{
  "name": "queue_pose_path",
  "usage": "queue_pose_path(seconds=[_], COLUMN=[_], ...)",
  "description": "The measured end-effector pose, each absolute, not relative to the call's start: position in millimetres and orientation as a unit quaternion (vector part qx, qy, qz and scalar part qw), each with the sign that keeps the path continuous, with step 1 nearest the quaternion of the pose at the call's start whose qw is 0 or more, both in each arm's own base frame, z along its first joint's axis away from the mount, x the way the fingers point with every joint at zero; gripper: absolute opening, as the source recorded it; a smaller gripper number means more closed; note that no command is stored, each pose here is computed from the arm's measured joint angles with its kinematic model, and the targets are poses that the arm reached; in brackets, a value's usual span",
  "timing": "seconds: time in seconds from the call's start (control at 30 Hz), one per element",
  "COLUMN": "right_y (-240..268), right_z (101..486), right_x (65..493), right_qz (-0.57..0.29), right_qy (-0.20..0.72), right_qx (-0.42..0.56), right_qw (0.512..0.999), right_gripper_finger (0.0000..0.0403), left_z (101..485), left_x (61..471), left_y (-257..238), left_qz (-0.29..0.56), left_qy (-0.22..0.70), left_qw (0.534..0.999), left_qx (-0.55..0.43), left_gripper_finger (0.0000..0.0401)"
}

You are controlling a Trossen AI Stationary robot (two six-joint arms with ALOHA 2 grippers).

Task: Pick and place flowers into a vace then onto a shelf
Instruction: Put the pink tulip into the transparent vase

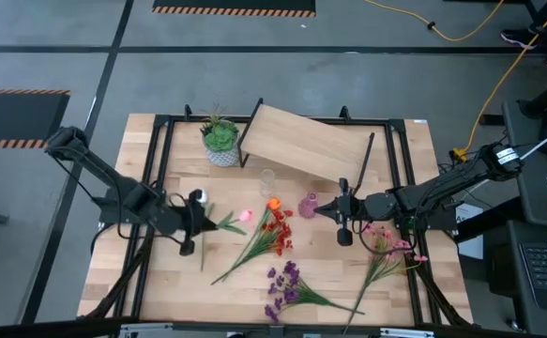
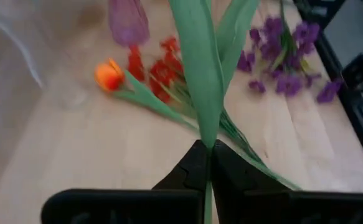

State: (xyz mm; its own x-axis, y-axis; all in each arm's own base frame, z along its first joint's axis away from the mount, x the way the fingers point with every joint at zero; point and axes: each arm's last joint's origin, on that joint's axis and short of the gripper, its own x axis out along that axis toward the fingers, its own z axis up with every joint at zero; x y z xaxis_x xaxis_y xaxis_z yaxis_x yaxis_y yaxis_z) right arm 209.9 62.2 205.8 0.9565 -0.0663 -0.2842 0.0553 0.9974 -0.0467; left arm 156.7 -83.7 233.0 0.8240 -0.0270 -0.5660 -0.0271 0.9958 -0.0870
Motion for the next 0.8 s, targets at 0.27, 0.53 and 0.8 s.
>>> queue_pose_path(seconds=[0.27,0.53,0.8], right_y=[62,61,53], right_z=[208,211,219], right_x=[211,212,216], right_qz=[-0.028,-0.032,-0.048], right_qy=[0.131,0.118,0.081], right_qx=[-0.029,-0.023,-0.034], right_qw=[0.991,0.992,0.995], right_gripper_finger=[0.0007,0.0007,0.0007], left_z=[260,279,282], left_x=[148,158,191], left_y=[-59,-40,-20], left_qz=[-0.002,0.03,0.047], left_qy=[0.191,0.104,0.045], left_qw=[0.981,0.992,0.995], left_qx=[-0.017,0.065,0.072], left_gripper_finger=[0.0003,0.0003,0.0003])
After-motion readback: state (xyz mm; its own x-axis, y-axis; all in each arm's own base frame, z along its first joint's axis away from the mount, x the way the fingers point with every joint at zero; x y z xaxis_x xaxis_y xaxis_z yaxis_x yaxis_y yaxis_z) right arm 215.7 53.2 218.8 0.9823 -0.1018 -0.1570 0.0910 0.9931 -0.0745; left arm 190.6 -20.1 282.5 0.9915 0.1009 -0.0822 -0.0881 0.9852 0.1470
